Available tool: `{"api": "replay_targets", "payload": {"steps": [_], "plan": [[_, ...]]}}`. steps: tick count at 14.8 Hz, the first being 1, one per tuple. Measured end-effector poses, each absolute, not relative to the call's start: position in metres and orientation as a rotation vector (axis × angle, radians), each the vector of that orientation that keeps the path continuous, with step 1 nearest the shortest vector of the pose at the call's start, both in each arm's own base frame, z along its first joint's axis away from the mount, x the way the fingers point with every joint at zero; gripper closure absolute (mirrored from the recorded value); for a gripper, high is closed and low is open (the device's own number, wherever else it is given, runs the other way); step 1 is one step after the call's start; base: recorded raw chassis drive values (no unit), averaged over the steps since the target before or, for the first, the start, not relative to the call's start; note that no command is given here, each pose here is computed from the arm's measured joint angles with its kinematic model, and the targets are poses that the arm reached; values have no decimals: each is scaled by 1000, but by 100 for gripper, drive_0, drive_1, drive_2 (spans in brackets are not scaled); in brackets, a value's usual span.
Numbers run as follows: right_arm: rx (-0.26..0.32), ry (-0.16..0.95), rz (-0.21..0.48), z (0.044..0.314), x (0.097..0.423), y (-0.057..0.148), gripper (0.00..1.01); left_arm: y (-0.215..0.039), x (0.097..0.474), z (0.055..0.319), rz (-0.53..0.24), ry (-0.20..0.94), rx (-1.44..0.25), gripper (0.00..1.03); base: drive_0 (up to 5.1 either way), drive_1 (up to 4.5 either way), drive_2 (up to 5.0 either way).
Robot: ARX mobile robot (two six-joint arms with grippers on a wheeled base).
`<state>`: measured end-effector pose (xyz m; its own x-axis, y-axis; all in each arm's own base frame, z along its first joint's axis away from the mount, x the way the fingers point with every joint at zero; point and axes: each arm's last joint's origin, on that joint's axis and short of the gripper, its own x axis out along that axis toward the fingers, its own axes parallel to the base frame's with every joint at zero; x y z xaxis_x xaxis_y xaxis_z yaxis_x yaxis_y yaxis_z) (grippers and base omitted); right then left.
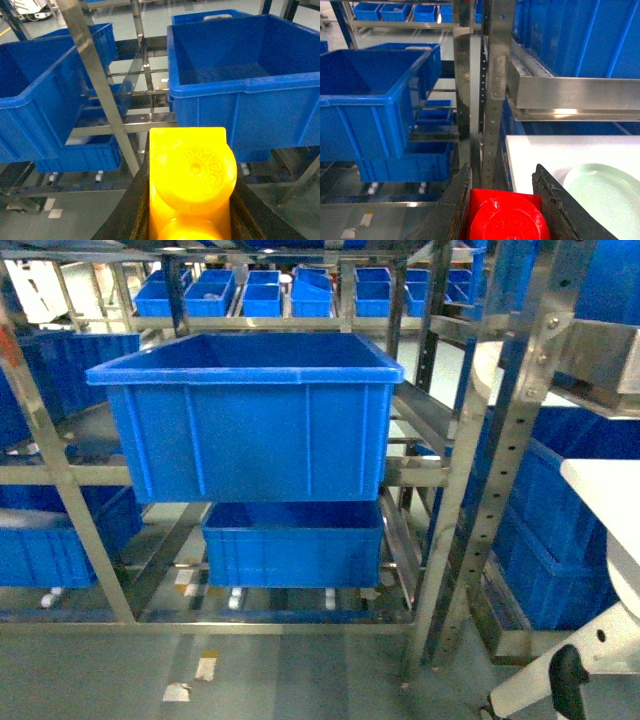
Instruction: Sort and place red and yellow blocks in left bins
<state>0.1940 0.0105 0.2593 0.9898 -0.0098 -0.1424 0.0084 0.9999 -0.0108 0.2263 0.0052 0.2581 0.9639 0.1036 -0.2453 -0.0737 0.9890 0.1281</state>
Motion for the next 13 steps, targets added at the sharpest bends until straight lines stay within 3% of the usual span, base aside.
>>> {"api": "replay_targets", "payload": {"steps": [13], "plan": [[-10, 140, -9, 260, 194, 11, 72, 5, 226, 259, 90, 251, 118, 75, -497, 249, 249]]}}
